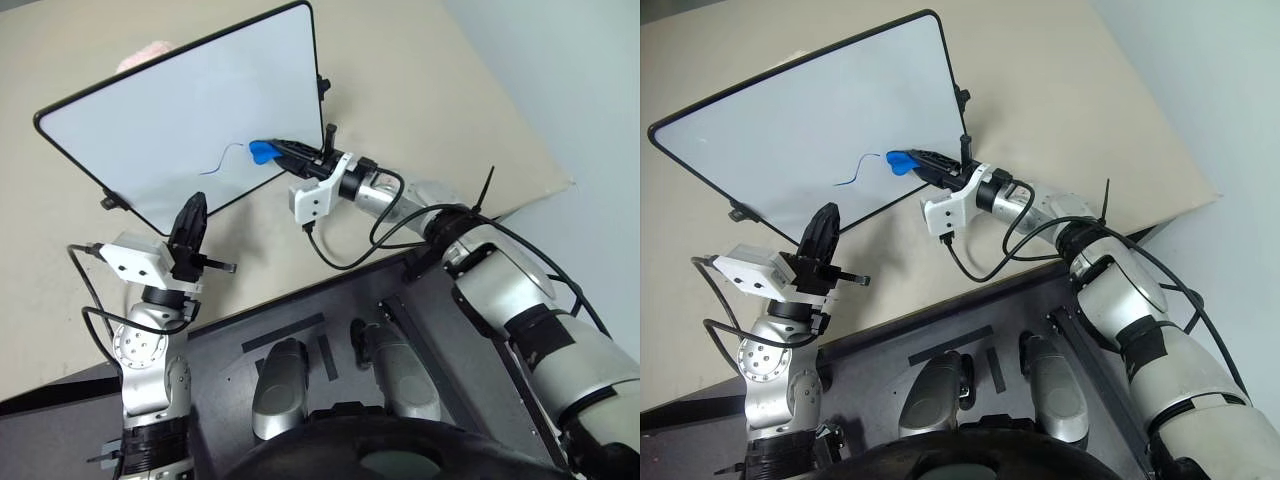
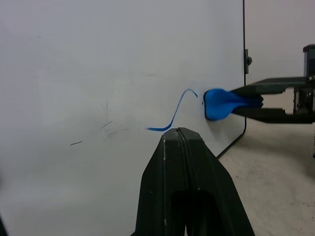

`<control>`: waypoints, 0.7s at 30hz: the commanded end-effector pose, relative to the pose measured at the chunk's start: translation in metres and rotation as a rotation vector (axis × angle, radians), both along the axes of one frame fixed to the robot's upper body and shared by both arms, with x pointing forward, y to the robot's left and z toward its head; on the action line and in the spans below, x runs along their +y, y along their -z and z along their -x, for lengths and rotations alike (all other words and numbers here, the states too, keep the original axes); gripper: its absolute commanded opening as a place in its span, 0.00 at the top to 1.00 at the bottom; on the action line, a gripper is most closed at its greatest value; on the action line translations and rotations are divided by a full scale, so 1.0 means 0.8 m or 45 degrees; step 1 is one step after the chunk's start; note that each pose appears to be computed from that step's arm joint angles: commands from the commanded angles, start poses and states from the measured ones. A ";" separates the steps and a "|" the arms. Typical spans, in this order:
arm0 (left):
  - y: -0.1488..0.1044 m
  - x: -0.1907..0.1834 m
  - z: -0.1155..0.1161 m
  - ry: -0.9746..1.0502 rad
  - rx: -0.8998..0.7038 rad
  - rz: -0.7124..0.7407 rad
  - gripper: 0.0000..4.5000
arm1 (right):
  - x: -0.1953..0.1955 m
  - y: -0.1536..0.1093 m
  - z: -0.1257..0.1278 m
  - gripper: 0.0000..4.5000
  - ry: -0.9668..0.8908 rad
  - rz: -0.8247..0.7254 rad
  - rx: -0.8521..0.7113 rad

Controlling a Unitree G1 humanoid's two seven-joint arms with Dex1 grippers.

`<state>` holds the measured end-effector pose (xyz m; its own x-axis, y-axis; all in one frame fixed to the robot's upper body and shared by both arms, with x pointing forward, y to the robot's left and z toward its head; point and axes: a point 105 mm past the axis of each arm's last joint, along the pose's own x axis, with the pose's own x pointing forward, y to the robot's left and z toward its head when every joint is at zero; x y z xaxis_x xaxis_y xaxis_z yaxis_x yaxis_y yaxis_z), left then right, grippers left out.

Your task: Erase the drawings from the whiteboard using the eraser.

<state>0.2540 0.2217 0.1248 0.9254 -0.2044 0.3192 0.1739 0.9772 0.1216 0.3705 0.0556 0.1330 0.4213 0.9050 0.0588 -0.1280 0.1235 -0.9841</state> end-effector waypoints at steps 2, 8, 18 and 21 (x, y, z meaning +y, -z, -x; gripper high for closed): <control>-0.011 -0.002 -0.001 0.011 -0.043 -0.010 1.00 | 0.016 -0.029 0.001 0.88 -0.032 -0.048 -0.069; -0.011 -0.003 -0.002 0.013 -0.044 -0.007 1.00 | 0.024 -0.044 0.003 0.88 -0.056 -0.070 -0.108; -0.010 -0.003 -0.001 0.010 -0.042 -0.004 1.00 | 0.001 -0.023 -0.009 0.88 0.032 -0.047 -0.062; -0.010 -0.003 -0.001 0.013 -0.040 -0.004 1.00 | 0.010 -0.029 -0.003 0.88 -0.002 -0.064 -0.065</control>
